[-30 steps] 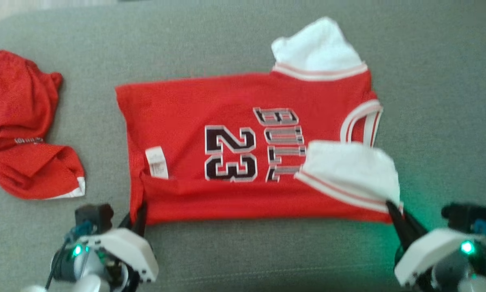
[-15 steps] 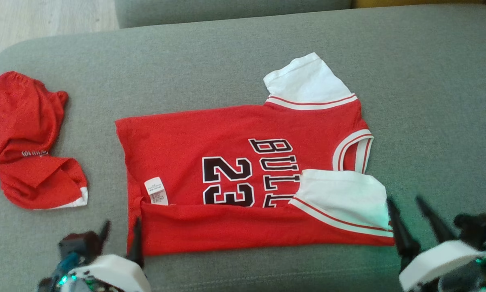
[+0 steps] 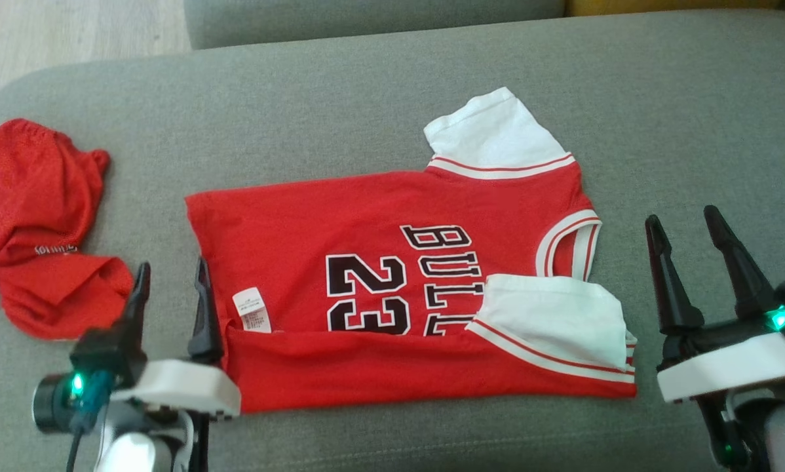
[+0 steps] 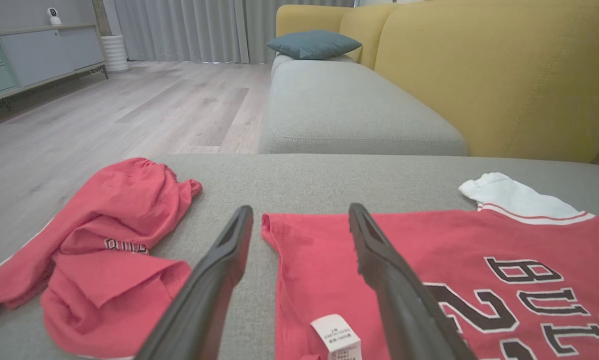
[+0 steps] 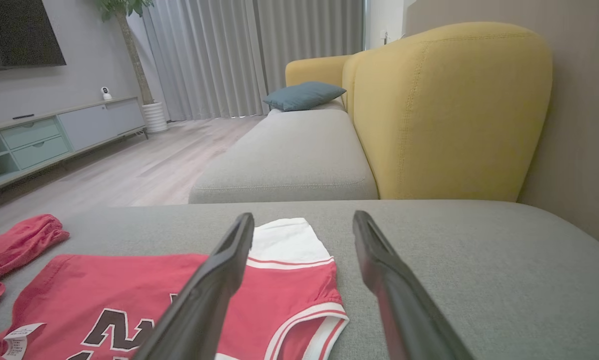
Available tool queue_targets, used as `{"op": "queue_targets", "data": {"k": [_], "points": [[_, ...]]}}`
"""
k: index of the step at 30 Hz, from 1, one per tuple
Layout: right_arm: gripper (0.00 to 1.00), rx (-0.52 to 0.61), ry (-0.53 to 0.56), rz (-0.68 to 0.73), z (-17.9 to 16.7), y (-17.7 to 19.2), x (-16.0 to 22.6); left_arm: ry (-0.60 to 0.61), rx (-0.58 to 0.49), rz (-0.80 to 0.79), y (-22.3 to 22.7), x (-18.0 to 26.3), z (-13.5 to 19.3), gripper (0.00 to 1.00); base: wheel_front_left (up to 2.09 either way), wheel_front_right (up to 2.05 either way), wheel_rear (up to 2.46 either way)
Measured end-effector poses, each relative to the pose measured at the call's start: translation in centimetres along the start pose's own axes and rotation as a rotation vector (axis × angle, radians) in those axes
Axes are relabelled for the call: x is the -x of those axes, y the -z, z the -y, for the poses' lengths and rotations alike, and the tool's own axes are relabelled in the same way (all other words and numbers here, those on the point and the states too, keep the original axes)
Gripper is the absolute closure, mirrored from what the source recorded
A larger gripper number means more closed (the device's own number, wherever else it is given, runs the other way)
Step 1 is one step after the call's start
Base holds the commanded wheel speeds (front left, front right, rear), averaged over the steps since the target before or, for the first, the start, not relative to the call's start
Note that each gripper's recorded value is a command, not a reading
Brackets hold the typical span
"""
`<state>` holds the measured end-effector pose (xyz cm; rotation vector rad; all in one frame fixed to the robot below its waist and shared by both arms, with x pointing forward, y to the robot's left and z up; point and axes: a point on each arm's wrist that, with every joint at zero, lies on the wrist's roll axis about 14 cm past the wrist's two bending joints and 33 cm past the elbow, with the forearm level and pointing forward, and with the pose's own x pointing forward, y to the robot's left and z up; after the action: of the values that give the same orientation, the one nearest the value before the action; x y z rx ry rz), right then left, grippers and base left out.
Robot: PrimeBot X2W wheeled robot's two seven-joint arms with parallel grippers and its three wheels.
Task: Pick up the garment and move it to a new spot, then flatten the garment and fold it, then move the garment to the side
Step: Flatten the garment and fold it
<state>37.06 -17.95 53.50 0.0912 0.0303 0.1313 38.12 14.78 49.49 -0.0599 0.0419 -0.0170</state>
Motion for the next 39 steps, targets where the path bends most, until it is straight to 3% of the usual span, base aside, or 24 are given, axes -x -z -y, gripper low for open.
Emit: {"op": "queue_targets", "data": {"k": [9,16,24,30,31,32,39], "points": [[0.0,-0.015,0.014,-0.056,0.5,1.9,-0.9,0.058,0.002,-0.079,1.2,-5.6,0.9,0.0,0.0,0.0,0.0],[0.0,-0.038,0.008,-0.088,0.5,3.5,-2.9,0.07,0.006,-0.29,5.9,-11.6,0.5,0.0,0.0,0.0,0.0],[0.0,-0.058,0.047,-0.143,1.7,5.7,-2.7,-0.001,0.015,-0.565,12.5,-12.4,-2.2,0.0,0.0,0.0,0.0],[0.0,-0.065,0.055,-0.159,1.9,6.3,-2.6,0.006,0.039,-0.596,12.8,-13.3,-2.3,0.0,0.0,0.0,0.0],[0.0,-0.073,0.056,-0.166,2.0,6.6,-2.7,0.012,0.042,-0.614,13.0,-13.6,-2.3,0.46,0.0,0.0,0.0],[0.0,-0.076,0.056,-0.169,2.0,6.7,-2.7,0.015,0.045,-0.62,13.0,-13.7,-2.3,1.0,0.0,0.0,0.0],[0.0,-0.037,0.045,-0.222,3.5,7.1,-3.8,0.045,0.027,-0.638,13.2,-13.8,-2.0,1.0,0.0,0.0,0.0]]}}
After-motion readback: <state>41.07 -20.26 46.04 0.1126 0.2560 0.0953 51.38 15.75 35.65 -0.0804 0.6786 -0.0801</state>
